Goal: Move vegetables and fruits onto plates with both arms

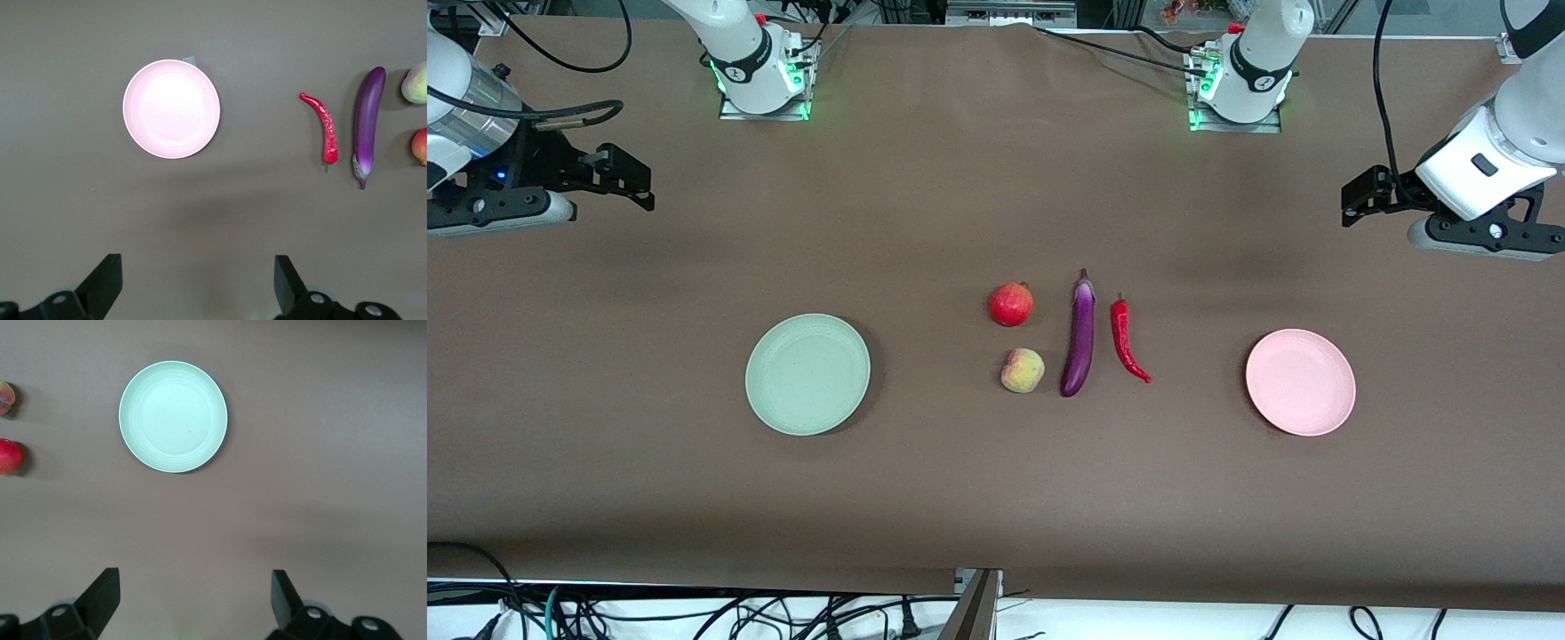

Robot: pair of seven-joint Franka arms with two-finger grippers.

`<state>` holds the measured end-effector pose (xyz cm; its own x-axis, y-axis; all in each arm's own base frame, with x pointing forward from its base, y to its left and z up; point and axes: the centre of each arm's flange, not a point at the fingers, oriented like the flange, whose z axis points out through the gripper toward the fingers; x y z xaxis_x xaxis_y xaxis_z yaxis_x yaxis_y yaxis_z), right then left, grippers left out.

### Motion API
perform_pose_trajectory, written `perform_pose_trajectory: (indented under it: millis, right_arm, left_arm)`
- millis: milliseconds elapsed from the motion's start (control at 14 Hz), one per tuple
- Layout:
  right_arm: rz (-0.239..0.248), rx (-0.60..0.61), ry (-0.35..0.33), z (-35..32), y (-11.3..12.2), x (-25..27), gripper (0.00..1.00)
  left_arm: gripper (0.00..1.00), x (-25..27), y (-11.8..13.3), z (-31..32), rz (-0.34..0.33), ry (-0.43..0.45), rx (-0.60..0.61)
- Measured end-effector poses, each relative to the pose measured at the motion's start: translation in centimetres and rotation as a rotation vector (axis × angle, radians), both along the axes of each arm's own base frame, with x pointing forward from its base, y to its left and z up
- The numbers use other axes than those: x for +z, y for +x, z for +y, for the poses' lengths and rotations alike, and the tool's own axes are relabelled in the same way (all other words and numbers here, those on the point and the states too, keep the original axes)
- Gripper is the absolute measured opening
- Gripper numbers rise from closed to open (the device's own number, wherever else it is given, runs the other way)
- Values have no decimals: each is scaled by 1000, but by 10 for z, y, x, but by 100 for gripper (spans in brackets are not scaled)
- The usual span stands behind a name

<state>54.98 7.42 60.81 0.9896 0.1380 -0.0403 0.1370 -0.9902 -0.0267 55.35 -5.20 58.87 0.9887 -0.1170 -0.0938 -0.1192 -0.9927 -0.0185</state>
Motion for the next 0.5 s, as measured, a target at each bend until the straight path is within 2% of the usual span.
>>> perform_pose_trajectory:
  millis: [500]
  right_arm:
    - [1,-7,0,-3,1,-1,100]
  left_arm:
    - [100,0,0,0,0,0,0]
